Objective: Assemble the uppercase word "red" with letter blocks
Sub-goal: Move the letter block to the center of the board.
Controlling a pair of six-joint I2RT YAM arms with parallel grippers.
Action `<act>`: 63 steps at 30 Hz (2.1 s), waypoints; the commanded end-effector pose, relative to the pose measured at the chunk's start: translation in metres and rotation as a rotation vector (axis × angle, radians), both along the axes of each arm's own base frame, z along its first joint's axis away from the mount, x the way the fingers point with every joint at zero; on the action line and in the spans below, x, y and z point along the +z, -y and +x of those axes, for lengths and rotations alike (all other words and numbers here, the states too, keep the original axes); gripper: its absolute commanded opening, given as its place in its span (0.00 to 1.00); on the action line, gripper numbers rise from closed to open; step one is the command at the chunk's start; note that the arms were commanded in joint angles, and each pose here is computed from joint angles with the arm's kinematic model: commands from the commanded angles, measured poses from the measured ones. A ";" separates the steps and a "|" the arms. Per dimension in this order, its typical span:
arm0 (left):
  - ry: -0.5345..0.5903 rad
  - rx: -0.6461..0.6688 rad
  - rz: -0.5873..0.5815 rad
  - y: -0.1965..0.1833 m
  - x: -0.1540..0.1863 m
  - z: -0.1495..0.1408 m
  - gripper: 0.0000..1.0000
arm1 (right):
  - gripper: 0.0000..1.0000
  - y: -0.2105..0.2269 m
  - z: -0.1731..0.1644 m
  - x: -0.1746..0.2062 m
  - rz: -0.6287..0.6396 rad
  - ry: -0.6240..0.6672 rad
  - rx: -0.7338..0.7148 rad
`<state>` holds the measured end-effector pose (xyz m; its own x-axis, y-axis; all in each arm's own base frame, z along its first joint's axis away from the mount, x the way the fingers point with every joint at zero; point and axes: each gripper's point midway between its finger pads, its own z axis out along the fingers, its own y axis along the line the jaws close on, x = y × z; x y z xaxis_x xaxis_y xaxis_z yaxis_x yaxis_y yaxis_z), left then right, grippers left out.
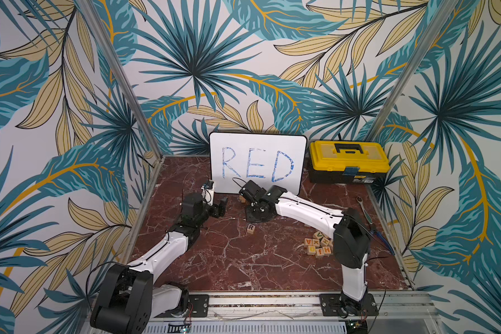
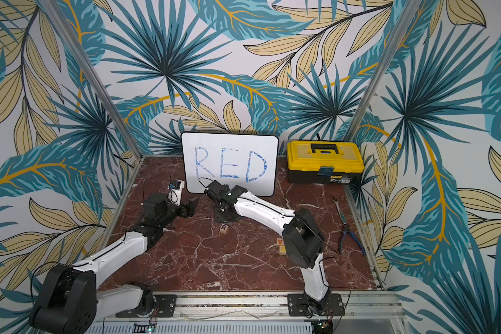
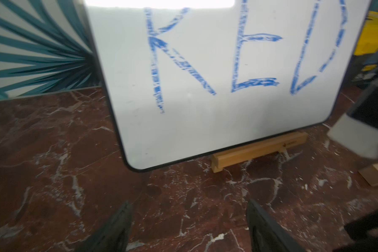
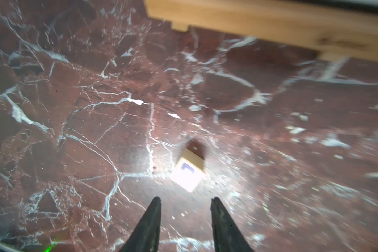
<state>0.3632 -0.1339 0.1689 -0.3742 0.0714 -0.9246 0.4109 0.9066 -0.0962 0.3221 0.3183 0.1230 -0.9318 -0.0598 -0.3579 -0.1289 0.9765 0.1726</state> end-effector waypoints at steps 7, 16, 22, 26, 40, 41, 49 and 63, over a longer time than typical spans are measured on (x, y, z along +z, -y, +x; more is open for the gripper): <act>-0.151 -0.215 -0.028 0.075 -0.007 -0.023 0.79 | 0.40 0.125 0.029 0.037 -0.031 0.146 -0.180; -0.490 -0.074 0.058 0.115 -0.033 -0.065 0.70 | 0.39 0.153 0.037 0.024 -0.027 0.143 -0.186; -0.591 0.017 0.180 0.120 -0.059 -0.073 0.65 | 0.36 0.150 0.034 0.011 0.006 0.115 -0.139; -0.595 0.088 0.206 0.112 -0.071 -0.066 0.63 | 0.36 0.149 0.031 0.005 0.002 0.105 -0.114; -0.629 0.069 0.231 0.121 -0.091 -0.063 0.58 | 0.33 0.147 0.020 -0.007 0.027 0.061 -0.101; -0.628 0.060 0.233 0.123 -0.091 -0.062 0.58 | 0.33 0.148 0.019 -0.008 0.024 0.058 -0.102; -0.649 0.022 0.259 0.130 -0.102 -0.062 0.56 | 0.33 0.150 0.018 -0.009 0.013 0.056 -0.111; -0.668 0.016 0.277 0.134 -0.113 -0.058 0.53 | 0.33 0.152 0.017 -0.015 -0.001 0.039 -0.107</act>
